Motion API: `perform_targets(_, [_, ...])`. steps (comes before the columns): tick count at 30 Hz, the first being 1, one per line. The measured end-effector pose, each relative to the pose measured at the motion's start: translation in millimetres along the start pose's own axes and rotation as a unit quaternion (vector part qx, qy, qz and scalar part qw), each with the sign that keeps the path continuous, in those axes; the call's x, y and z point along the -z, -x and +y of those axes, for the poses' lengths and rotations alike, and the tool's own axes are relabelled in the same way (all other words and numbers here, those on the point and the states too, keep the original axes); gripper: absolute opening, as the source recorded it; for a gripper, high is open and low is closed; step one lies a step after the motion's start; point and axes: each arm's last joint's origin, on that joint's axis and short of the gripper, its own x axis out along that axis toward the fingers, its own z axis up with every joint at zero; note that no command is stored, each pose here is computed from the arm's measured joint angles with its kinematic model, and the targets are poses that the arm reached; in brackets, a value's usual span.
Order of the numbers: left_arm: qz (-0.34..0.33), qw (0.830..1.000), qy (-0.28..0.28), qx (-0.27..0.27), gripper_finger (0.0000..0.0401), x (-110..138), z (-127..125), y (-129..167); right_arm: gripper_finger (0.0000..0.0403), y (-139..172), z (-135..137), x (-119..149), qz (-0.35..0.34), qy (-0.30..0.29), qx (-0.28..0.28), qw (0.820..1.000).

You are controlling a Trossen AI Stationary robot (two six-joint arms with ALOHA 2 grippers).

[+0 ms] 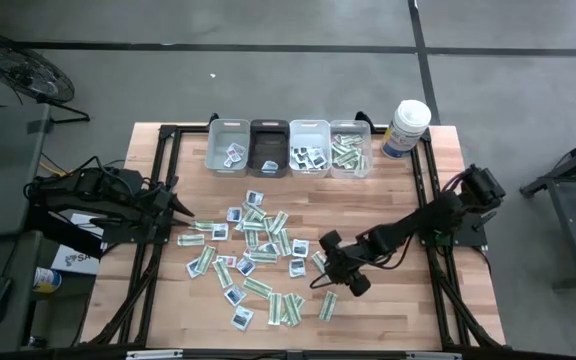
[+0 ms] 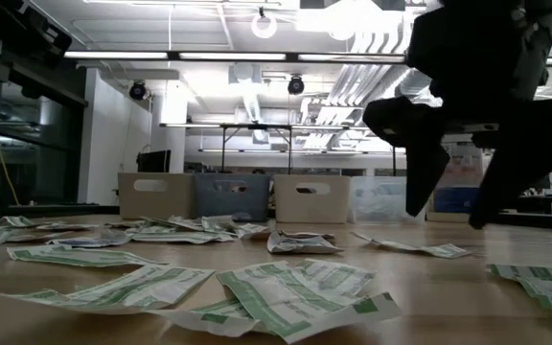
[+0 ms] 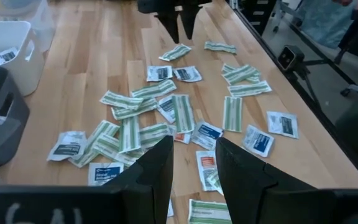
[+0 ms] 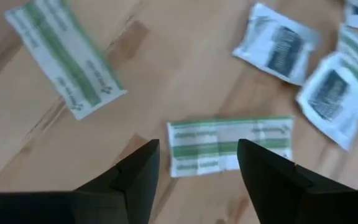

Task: Pick & Place First Aid Supplies
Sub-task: Put the green bandage into the transparent bin

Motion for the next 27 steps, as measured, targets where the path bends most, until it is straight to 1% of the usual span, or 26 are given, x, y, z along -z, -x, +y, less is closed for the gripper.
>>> perform_targets(2, [0.0, 1.0, 0.001, -0.007, 0.0119, 0, 0, 0, 0.021, -5, 1, 1, 0.004, 0.014, -0.011, 1.0])
perform_targets(5, [-0.001, 1.0, 0.001, -0.019, 0.0119, 0, 1, 0, 0.0207, -12, 2, 5, 0.016, 0.019, -0.021, 0.999])
perform_targets(9, [0.0, 1.0, 0.001, -0.025, 0.0119, 0, 1, 0, 0.0204, -18, 2, 7, 0.024, 0.002, -0.025, 0.999])
perform_targets(14, [0.0, 0.999, 0.001, -0.033, 0.0119, 0, 2, 0, 0.0201, -25, -1, 11, 0.032, -0.035, -0.055, 0.997])
perform_targets(20, [0.0, 0.999, 0.001, -0.038, 0.0119, 0, 2, 0, 0.0173, -26, -2, 18, 0.056, -0.071, -0.071, 0.993])
perform_targets(27, [0.0, 0.999, 0.0, -0.039, 0.0119, 0, 2, 0, 0.0129, -25, -1, 23, 0.084, -0.069, -0.066, 0.992])
